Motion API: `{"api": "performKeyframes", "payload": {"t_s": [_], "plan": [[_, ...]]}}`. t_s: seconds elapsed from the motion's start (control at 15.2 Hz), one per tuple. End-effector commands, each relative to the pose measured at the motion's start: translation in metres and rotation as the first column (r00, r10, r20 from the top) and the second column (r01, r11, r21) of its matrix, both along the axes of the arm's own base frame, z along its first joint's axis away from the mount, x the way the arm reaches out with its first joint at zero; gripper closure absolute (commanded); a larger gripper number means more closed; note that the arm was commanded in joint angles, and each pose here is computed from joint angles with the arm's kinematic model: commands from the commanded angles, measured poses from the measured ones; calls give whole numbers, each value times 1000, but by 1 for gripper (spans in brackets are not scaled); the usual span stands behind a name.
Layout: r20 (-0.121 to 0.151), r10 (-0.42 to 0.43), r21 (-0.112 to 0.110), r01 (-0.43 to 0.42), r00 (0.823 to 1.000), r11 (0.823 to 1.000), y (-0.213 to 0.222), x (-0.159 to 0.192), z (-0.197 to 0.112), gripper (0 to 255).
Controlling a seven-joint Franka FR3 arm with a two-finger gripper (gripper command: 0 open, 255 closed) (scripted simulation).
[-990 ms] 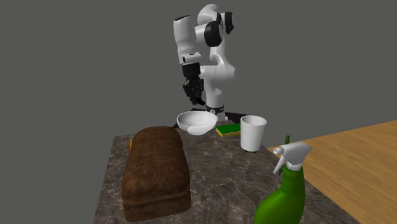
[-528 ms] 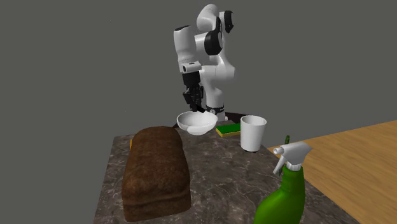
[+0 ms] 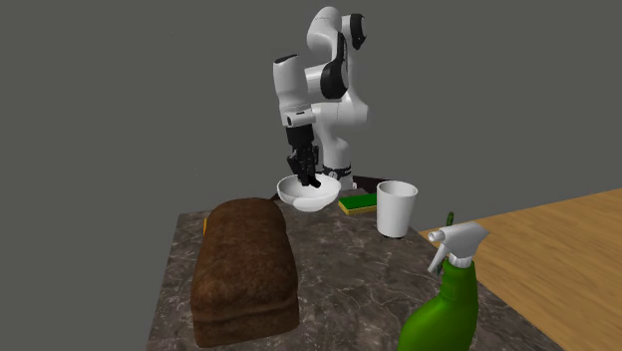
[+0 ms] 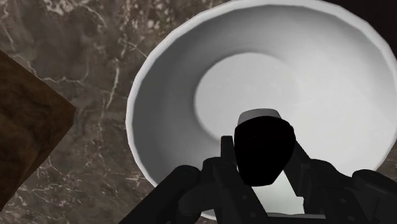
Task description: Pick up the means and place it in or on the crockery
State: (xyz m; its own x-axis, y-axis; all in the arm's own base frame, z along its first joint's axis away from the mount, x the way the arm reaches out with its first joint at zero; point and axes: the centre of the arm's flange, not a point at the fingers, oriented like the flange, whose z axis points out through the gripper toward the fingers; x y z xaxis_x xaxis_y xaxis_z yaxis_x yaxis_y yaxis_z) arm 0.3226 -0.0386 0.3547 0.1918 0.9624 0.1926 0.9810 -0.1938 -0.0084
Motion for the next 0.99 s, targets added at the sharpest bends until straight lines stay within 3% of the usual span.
{"api": "performKeyframes", "payload": {"t_s": [0.0,0.26,0.33,0.66,0.92], "plan": [[0,0,0,0,1000,1000,0,0,-1,255],[0,0,0,0,1000,1000,0,0,-1,255],[0,0,0,0,1000,1000,0,0,-1,0],[0,0,0,0,1000,1000,0,0,-1,0],[0,0,0,0,1000,1000,-10,-2,48,0]]}}
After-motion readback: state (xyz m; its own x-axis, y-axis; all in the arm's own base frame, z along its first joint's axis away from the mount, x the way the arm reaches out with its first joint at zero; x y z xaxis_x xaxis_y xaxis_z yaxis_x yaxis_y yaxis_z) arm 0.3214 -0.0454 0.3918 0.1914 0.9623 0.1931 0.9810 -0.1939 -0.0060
